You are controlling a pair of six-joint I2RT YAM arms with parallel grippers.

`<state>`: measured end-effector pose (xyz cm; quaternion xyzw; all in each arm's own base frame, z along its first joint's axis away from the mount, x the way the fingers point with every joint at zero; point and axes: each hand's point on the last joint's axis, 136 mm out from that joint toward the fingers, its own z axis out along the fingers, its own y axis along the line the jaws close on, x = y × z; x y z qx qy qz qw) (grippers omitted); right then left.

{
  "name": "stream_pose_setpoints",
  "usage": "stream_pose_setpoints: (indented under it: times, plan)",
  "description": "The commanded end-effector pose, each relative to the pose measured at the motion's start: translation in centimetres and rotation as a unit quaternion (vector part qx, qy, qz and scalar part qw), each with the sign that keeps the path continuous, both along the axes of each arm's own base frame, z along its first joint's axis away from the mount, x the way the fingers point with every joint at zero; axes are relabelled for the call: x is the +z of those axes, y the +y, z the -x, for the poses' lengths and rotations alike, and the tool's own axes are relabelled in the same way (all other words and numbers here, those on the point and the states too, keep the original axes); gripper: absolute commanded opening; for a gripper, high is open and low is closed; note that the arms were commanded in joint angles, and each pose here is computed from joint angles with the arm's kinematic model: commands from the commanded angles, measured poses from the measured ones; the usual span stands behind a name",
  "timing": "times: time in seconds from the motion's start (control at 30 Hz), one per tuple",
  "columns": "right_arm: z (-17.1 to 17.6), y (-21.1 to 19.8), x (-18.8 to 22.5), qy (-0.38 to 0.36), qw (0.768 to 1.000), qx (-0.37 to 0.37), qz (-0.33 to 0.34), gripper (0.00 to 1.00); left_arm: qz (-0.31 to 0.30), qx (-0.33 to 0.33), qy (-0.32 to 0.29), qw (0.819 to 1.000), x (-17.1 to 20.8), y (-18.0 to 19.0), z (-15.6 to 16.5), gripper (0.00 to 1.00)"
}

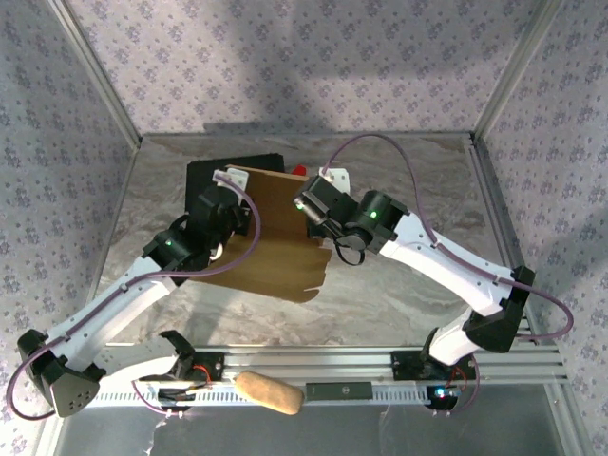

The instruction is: Fold the paper box

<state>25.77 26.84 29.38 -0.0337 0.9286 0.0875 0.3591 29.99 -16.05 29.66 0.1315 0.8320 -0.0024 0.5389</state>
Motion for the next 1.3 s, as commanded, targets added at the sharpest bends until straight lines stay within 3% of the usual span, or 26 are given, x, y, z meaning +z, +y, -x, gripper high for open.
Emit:
stream_pose_setpoints:
  times: [0.0, 0.23, 0.43, 0.63, 0.93, 1.1, 1.27]
  plan:
    - [0.1, 1.5, 0.6, -0.004, 0.999, 0.022, -0.037, 0.0, 0.053, -0.036, -0.015, 0.998, 3.2, -1.4, 1.0, 0.49]
    - [-0.8, 0.5, -0.6, 0.003, 0.999, 0.004, -0.039, 0.0, 0.121, -0.034, -0.007, 0.992, 6.3, -0.7, 2.7, 0.64]
    - [-1.2, 0.4, -1.4, 0.008, 0.999, -0.002, -0.042, 0.0, 0.154, -0.051, 0.029, 0.986, 6.6, -1.6, 3.5, 0.67]
    - [-1.5, -0.2, -2.0, 0.012, 0.999, -0.01, -0.038, 0.0, 0.179, -0.054, 0.02, 0.982, 8.6, -1.3, 4.0, 0.7]
    - [-1.9, -1.0, -3.2, 0.022, 0.998, -0.031, -0.041, 0.0, 0.189, -0.067, 0.034, 0.979, 9.0, -1.8, 4.5, 0.7]
    - [-2.2, -1.6, -3.8, 0.03, 0.997, -0.047, -0.052, 0.0, 0.217, -0.026, 0.02, 0.976, 10.2, 0.3, 5.1, 0.67]
    - [-2.4, -2.4, -5.0, 0.046, 0.994, -0.067, -0.067, 0.0, 0.253, 0.023, 0.035, 0.966, 10.6, 2.0, 5.7, 0.57]
